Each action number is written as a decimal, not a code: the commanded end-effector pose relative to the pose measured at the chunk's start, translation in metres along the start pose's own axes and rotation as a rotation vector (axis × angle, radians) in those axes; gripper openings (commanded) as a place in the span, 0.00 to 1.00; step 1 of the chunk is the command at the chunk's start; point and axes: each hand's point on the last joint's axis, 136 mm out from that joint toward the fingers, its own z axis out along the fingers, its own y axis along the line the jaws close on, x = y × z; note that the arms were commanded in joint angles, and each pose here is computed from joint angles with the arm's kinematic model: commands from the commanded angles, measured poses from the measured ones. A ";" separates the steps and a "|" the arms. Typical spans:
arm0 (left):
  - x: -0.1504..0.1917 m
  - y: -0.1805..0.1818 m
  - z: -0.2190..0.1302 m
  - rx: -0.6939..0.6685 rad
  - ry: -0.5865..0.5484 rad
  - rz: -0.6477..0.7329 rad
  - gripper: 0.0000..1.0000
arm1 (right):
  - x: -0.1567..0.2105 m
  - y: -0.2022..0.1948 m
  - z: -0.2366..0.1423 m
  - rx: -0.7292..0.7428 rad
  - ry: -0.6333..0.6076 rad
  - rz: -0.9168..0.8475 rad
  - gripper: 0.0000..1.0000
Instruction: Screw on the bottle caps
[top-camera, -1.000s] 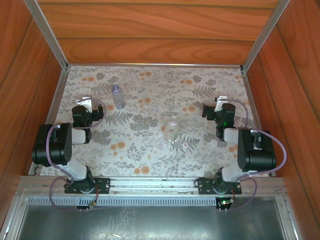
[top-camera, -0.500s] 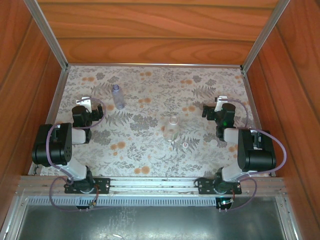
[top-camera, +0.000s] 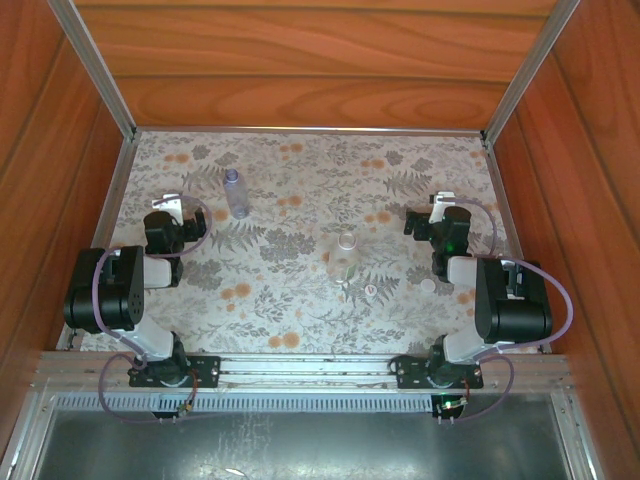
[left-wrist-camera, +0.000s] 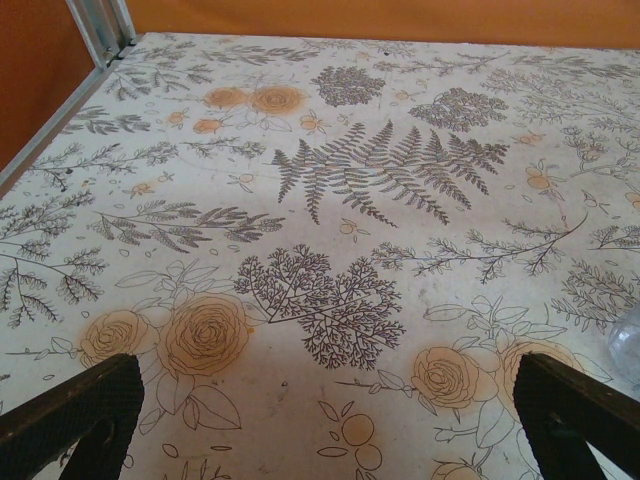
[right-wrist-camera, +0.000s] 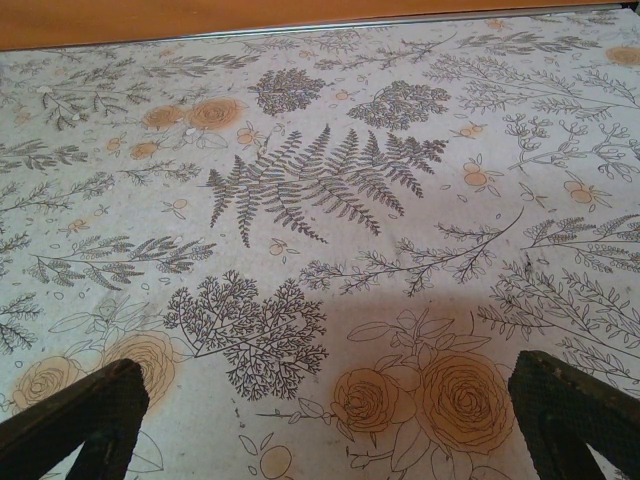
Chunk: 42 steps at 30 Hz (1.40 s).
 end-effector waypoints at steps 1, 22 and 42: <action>-0.009 -0.001 0.000 -0.002 -0.020 -0.004 1.00 | -0.005 0.006 0.002 -0.022 -0.013 -0.017 1.00; -0.087 -0.049 -0.100 0.004 -0.279 0.167 1.00 | -0.038 0.020 -0.028 -0.069 -0.016 -0.021 1.00; -0.002 -0.295 -0.196 0.948 -0.154 0.447 1.00 | -0.066 0.075 -0.088 -0.315 0.077 0.197 1.00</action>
